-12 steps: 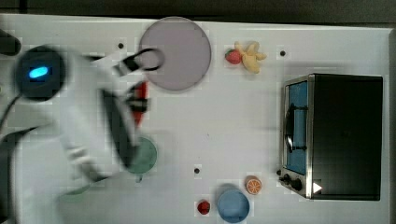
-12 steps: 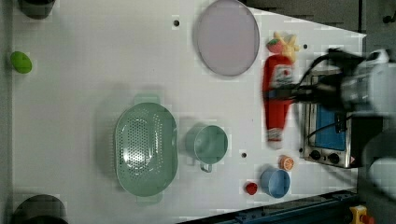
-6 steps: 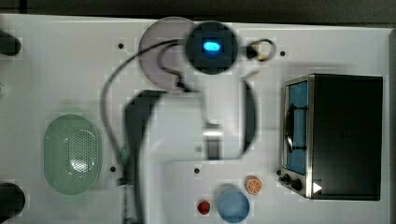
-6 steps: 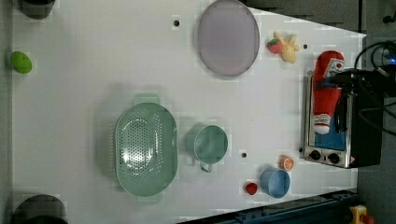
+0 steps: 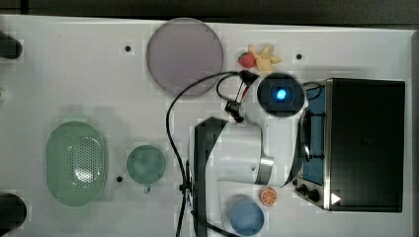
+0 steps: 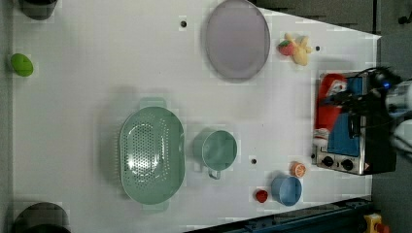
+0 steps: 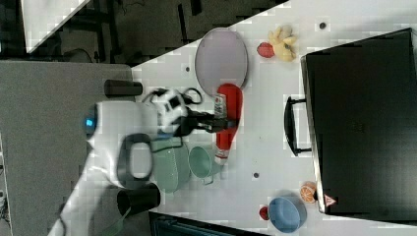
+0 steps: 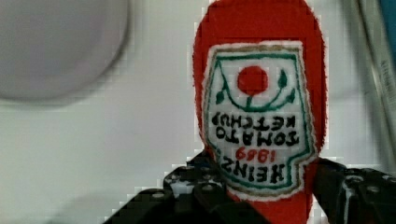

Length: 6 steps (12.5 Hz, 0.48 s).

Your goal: Pick ketchup from strainer and place it on the table

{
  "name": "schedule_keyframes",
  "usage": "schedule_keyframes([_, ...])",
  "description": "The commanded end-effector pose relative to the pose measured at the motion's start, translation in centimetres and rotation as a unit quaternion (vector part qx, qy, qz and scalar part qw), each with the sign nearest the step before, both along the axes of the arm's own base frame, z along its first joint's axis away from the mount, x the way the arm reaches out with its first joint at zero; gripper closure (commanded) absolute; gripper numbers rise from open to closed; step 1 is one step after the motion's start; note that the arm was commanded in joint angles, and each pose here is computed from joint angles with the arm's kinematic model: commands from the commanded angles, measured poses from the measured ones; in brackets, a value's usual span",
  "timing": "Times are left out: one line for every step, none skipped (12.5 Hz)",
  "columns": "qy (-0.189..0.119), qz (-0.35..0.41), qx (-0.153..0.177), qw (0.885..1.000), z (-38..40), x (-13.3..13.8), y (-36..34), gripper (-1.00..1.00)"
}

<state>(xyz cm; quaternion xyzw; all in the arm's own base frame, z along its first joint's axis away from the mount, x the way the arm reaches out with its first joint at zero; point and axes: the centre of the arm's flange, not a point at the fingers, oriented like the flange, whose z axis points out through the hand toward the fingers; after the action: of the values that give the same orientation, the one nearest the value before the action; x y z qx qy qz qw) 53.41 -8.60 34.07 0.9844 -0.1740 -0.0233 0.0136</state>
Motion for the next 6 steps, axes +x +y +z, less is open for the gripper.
schedule_keyframes([-0.013,0.058,0.011,0.998,-3.6,-0.7,4.0,-0.13])
schedule_keyframes([-0.019,0.055,0.016,0.998,-5.1,-0.9,4.1,-0.13])
schedule_keyframes([-0.020,0.052,0.023,0.998,-6.6,-1.0,4.3,-0.13])
schedule_keyframes([-0.018,0.052,0.031,0.998,-8.1,-1.1,4.5,-0.13])
schedule_keyframes([-0.012,0.051,0.039,0.998,-9.6,-1.2,4.6,-0.13])
schedule_keyframes([-0.003,0.049,0.048,0.998,-11.1,-1.3,4.6,-0.13])
